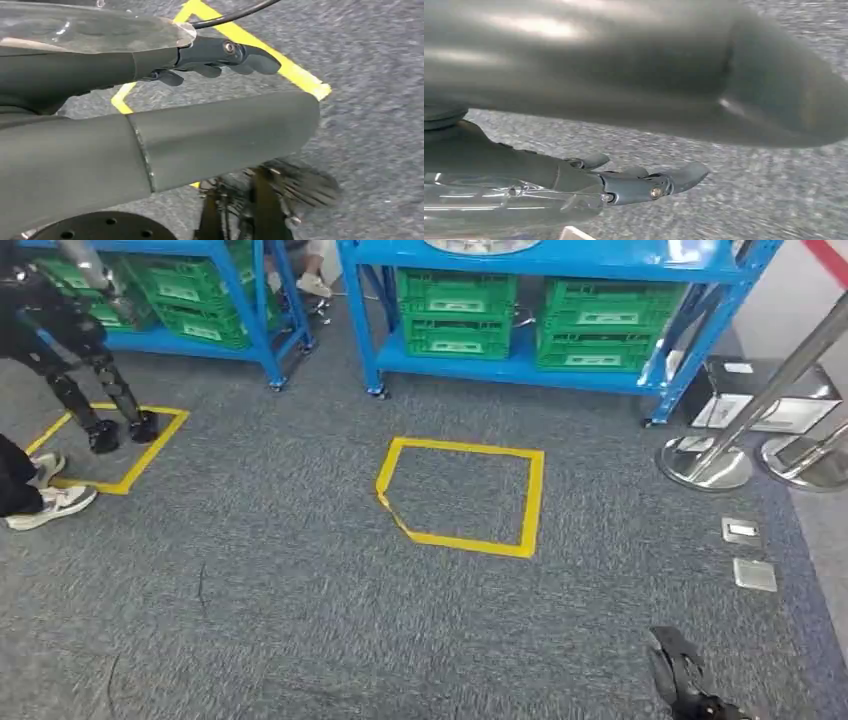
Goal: Take the parts from the cabinet and place them on the table.
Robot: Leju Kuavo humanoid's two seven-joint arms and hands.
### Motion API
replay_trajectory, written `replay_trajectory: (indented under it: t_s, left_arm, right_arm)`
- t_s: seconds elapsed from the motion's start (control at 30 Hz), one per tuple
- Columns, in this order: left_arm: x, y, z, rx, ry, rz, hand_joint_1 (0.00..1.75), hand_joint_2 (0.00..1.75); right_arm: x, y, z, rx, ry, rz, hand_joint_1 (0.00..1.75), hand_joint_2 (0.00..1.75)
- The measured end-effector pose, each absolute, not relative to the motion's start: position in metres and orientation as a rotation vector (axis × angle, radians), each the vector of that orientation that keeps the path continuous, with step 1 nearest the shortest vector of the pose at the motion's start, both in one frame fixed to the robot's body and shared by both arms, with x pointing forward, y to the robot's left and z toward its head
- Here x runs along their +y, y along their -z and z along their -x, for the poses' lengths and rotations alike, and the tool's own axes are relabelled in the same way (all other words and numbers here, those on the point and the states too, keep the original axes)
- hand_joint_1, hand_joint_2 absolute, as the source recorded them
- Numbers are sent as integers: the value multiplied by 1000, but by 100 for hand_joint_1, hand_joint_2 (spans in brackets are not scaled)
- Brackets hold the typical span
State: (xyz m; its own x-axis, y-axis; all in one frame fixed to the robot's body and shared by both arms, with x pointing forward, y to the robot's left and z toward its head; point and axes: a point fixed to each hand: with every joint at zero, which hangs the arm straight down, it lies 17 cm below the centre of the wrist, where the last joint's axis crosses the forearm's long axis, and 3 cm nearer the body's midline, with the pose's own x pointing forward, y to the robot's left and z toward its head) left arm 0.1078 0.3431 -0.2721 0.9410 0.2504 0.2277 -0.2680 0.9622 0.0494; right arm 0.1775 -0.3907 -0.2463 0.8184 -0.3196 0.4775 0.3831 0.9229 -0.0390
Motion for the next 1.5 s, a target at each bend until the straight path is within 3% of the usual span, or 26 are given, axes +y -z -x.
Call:
replay_trajectory:
  t_s: [1.5]
  left_arm:
    - [347, 271, -111, -229, -210, -82, 0, 0]
  right_arm:
    - [-385, 251, -160, -470, 422, 124, 0, 0]
